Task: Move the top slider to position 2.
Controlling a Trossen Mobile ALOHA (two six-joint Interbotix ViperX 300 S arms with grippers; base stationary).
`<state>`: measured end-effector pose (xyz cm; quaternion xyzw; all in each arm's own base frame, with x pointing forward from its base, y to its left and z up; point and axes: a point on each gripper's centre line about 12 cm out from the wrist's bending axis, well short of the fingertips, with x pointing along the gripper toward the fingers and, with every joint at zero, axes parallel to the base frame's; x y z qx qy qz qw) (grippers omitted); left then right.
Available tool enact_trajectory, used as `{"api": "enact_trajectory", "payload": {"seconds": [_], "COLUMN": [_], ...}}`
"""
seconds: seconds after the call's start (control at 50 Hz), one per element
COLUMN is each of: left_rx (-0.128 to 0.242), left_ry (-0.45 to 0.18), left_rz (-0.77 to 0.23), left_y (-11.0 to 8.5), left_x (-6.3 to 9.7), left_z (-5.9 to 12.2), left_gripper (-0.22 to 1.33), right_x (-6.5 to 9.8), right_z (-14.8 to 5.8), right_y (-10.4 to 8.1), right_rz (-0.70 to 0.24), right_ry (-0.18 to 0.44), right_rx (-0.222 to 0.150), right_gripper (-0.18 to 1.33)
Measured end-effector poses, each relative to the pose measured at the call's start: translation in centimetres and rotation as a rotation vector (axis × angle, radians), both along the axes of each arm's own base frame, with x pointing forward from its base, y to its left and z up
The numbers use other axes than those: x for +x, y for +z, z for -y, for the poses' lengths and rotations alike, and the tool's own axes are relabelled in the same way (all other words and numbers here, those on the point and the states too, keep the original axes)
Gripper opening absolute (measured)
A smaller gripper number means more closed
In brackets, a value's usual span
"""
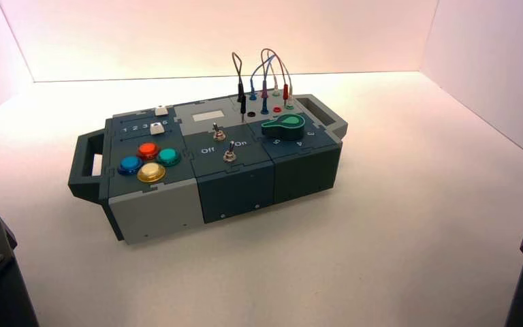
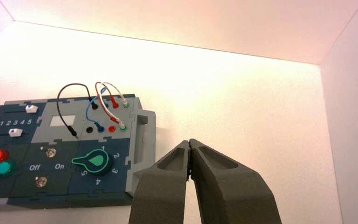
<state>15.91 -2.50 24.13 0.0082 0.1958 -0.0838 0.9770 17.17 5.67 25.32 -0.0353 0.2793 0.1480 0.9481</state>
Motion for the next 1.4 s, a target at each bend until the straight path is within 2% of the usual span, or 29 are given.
{"api": "enact_trajectory", "payload": {"seconds": [0.2,0.26,1.4], "left_rx": [0.007,0.009,0.015], "left_ry": [-0.088,-0.094,-0.097], "left_rz": [-0.025,-0.028,-0.047], "left_y": [-0.4,-0.4,-0.7], "left_x": [-0.1,-0.1,-0.1], "left_z": [1.4,1.5,1.5], "left_gripper": [-0.16,-0.16,-0.16], "right_x": [0.2,0.2,0.1], "right_z": [-0.1,-0.1,-0.1], "right_y": [-0.3,-0.4,-0.6], "right_rz": [-0.020,-0.021,-0.037], "right_ry": [0.000,0.000,-0.001], "right_rx": [-0.003,-0.005,-0.009], "right_gripper": [-0.14,-0.14,-0.14]}}
